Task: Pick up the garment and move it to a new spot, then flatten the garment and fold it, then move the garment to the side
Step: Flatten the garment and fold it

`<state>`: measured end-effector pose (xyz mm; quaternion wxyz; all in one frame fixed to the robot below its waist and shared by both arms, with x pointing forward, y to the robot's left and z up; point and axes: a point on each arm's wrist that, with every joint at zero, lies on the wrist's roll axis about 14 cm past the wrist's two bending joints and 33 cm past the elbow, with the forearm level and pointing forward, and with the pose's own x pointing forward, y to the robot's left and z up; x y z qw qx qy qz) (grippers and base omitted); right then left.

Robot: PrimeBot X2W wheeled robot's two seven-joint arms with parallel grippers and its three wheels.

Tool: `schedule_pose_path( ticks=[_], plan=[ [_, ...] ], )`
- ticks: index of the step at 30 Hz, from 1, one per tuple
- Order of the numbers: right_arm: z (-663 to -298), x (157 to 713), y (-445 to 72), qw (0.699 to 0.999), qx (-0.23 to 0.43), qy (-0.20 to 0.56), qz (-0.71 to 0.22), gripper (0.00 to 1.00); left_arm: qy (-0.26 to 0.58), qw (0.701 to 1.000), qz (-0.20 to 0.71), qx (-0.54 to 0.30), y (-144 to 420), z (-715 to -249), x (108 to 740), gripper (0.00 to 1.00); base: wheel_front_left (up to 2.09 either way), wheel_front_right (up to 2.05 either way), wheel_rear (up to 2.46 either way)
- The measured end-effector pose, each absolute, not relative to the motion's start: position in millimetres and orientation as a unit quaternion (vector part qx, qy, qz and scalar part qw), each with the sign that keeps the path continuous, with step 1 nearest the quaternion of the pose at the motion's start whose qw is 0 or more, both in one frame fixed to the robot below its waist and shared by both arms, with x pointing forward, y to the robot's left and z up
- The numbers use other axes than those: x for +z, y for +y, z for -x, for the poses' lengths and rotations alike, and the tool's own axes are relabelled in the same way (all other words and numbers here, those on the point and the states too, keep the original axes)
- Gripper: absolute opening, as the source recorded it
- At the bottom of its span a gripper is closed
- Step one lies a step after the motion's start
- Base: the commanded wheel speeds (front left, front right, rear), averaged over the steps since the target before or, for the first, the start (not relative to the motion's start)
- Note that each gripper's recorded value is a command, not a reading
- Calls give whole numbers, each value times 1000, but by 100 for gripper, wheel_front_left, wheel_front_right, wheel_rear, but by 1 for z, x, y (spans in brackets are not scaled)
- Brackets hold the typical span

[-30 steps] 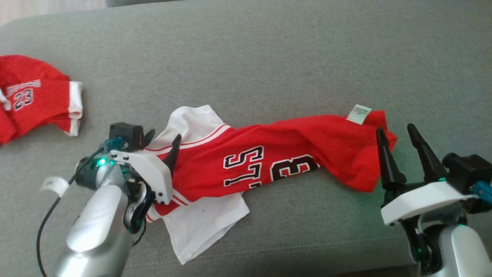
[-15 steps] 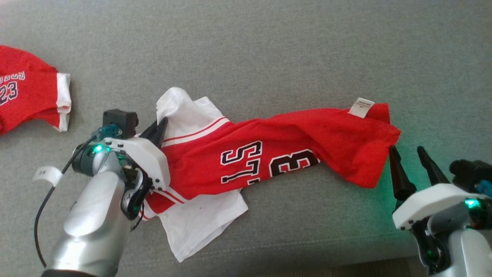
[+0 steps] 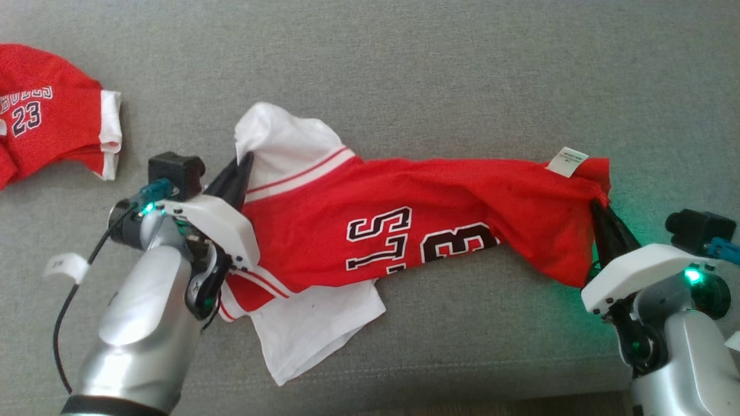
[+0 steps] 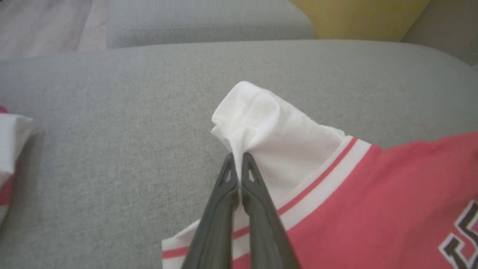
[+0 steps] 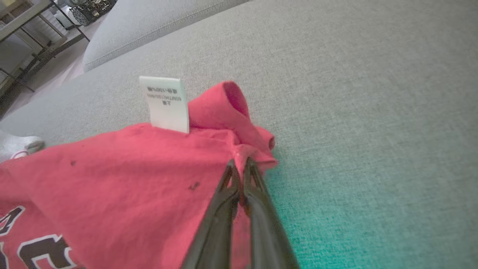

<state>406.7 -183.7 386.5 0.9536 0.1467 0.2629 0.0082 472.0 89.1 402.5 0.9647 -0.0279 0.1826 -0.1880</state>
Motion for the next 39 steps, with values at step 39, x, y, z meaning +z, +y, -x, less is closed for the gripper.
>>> schedule_pose_path(
  ticks=[39],
  plan=[
    [-409,733,-215,978,22,-208,10,0,-301,930,23,-209,94,-418,771,0,0,0,0]
  ],
)
